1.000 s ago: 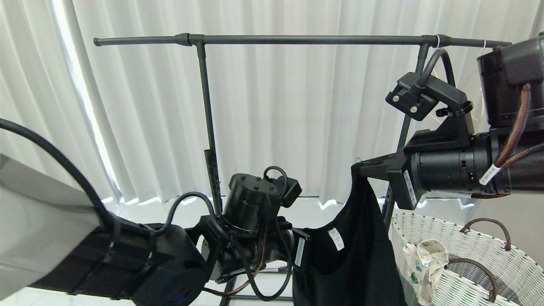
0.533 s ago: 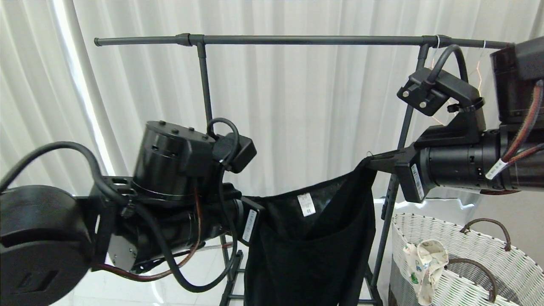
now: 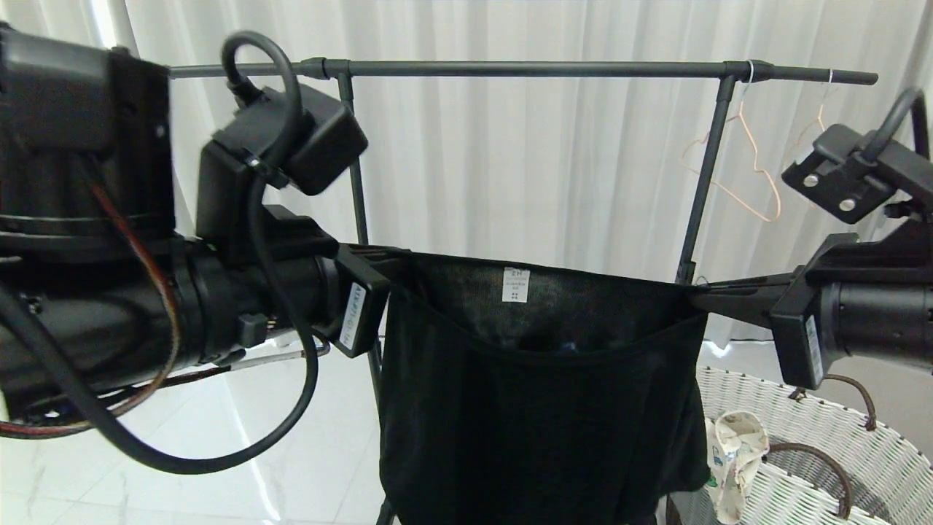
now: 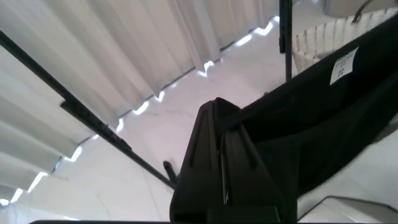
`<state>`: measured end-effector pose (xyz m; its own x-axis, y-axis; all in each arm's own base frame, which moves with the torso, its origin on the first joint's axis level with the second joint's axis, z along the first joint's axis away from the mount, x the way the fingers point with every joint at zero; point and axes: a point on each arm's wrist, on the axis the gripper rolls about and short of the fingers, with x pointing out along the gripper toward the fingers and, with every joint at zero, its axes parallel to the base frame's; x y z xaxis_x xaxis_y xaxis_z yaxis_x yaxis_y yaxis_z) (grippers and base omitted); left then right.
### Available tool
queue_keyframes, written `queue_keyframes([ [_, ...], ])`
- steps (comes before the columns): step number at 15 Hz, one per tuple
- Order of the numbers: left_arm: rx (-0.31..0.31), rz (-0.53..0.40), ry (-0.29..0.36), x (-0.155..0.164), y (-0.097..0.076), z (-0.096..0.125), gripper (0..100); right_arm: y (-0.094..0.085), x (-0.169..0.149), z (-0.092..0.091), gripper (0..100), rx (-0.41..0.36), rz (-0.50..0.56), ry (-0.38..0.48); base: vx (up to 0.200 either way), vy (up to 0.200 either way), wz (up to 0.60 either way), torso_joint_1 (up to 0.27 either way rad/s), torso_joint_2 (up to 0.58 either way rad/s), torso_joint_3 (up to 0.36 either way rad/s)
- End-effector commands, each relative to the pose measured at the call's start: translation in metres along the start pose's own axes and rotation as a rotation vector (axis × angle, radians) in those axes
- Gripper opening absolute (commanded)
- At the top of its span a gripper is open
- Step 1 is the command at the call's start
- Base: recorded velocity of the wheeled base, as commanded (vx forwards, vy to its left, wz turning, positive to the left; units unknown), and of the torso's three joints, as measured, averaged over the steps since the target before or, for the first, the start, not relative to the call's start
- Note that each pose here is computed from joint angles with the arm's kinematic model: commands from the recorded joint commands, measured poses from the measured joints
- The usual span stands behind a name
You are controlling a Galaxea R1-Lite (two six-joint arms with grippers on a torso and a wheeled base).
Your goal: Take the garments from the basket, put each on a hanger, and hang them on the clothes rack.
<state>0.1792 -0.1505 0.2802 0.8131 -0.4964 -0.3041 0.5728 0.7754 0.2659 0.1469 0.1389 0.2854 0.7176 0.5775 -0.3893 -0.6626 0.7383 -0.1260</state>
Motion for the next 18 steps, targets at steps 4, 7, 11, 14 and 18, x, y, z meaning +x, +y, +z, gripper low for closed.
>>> queue_keyframes([
  [4,-0.008,0.01,-0.071,-0.02,0.004,0.012,0,-0.001,-0.011,0.007,0,0.004,-0.002,-0.07,0.0,0.0,0.0,0.0,0.0,0.0],
  [7,0.014,0.027,-0.14,-0.027,0.009,0.03,0,-0.004,-0.013,0.032,0,0.009,-0.008,-0.163,0.0,0.0,0.0,0.0,0.0,0.0],
  [11,0.059,0.026,-0.154,-0.031,0.01,0.031,0,-0.006,-0.023,0.051,0,0.009,-0.012,-0.232,0.0,0.0,0.0,0.0,0.0,0.0],
  [14,0.06,0.031,-0.168,-0.028,0.01,0.035,0,-0.007,-0.05,0.043,0,-0.007,0.04,-0.204,0.0,0.0,0.0,0.0,0.0,0.0],
  [18,0.045,0.056,-0.281,-0.004,0.009,0.057,0,-0.004,-0.091,0.025,0,-0.024,0.209,-0.132,0.0,0.0,0.0,0.0,0.0,0.0],
])
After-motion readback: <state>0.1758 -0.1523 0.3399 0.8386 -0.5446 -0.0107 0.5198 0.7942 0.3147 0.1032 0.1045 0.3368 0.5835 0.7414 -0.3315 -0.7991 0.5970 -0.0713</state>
